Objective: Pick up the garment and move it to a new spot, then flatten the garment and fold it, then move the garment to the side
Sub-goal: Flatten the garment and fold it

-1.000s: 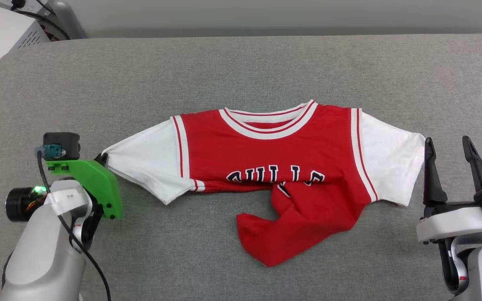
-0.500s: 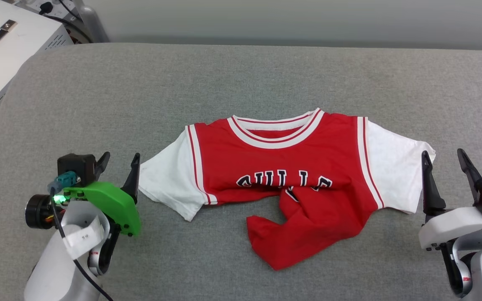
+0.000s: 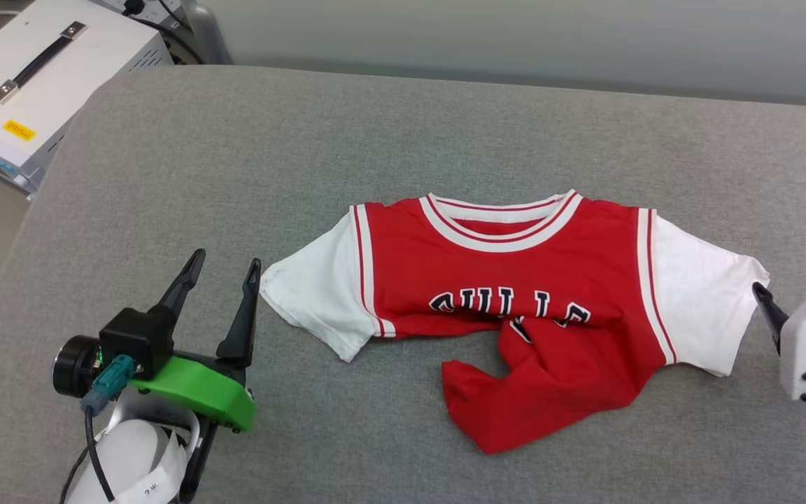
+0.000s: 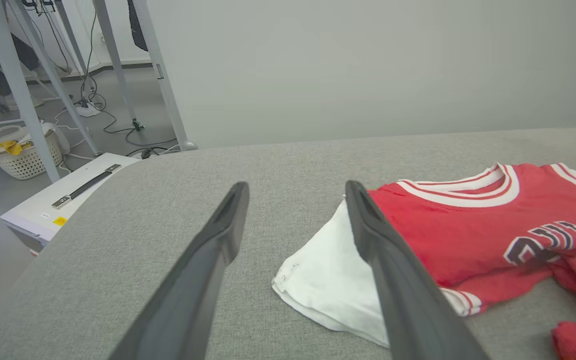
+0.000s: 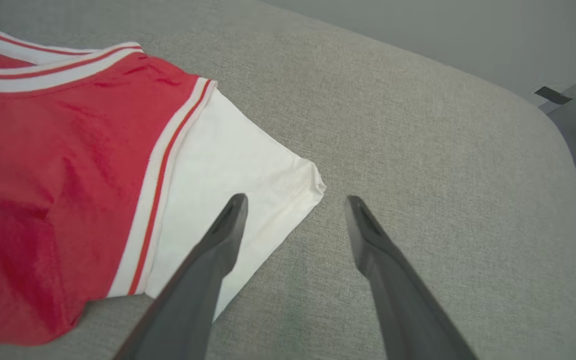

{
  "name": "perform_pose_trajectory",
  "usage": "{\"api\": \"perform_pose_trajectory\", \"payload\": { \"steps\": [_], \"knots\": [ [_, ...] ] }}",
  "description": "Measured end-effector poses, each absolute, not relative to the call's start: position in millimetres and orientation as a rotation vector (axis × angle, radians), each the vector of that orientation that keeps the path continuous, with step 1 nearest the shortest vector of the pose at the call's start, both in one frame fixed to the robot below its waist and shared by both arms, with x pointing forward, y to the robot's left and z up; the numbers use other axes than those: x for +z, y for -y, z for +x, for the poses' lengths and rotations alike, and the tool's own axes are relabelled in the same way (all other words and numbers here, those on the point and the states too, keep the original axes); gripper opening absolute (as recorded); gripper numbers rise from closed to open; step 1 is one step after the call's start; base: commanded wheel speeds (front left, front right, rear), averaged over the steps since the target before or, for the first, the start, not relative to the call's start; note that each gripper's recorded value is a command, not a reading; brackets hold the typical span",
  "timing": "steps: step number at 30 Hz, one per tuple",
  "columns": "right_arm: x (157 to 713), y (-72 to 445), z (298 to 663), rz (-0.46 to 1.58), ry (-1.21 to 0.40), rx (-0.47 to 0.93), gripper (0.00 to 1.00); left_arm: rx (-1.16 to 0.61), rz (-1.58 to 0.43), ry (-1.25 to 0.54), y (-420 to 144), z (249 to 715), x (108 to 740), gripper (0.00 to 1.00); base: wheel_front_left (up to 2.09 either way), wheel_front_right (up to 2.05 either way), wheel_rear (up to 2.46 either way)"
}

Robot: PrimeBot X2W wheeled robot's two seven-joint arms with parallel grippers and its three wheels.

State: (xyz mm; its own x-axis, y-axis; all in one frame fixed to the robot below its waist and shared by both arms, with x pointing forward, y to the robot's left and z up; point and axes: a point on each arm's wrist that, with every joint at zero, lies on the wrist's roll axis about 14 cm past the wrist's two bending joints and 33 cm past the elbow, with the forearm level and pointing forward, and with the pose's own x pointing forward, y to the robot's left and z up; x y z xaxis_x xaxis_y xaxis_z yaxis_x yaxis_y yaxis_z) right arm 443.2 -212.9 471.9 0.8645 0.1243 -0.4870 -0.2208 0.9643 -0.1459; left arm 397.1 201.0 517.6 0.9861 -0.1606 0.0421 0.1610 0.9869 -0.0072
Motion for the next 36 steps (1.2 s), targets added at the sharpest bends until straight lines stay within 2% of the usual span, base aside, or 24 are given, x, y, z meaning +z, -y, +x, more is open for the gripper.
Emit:
{"api": "perform_pose_trajectory", "payload": {
  "steps": [5,12,19,26,27,28,29,36],
  "knots": [
    [453.9,224.9,455.0,-0.154,-0.693,0.169,1.0,-0.156,-0.095,0.107,-194.3,397.1,534.6,1.0,0.0,0.0,0.0],
    [441.5,227.5,486.3,-0.146,-0.782,0.161,1.0,-0.142,-0.152,0.095,-195.9,396.4,530.3,1.0,0.0,0.0,0.0],
    [396.5,219.4,487.9,-0.155,-0.92,0.173,1.0,-0.105,-0.147,0.044,-205.9,393.6,513.8,1.0,0.0,0.0,0.0],
    [378.9,214.5,490.4,-0.153,-0.951,0.181,0.99,-0.086,-0.145,0.008,-210.5,390.9,502.2,1.0,0.0,0.0,0.0],
    [378.5,214.6,489.7,-0.154,-0.952,0.181,0.51,-0.086,-0.145,0.006,-210.4,390.8,501.8,1.0,0.0,0.0,0.0],
    [379.0,213.9,489.2,-0.157,-0.947,0.184,0.2,-0.086,-0.145,0.005,-210.3,390.6,501.4,1.0,0.0,0.0,0.0],
    [380.7,213.1,489.3,-0.162,-0.936,0.188,0.0,-0.087,-0.146,0.004,-210.0,390.6,501.2,1.0,0.0,0.0,0.0],
    [397.1,212.0,484.9,-0.195,-0.839,0.204,0.0,-0.099,-0.137,-0.039,-207.2,389.8,494.7,1.0,0.0,0.0,0.0]
  ]
}}
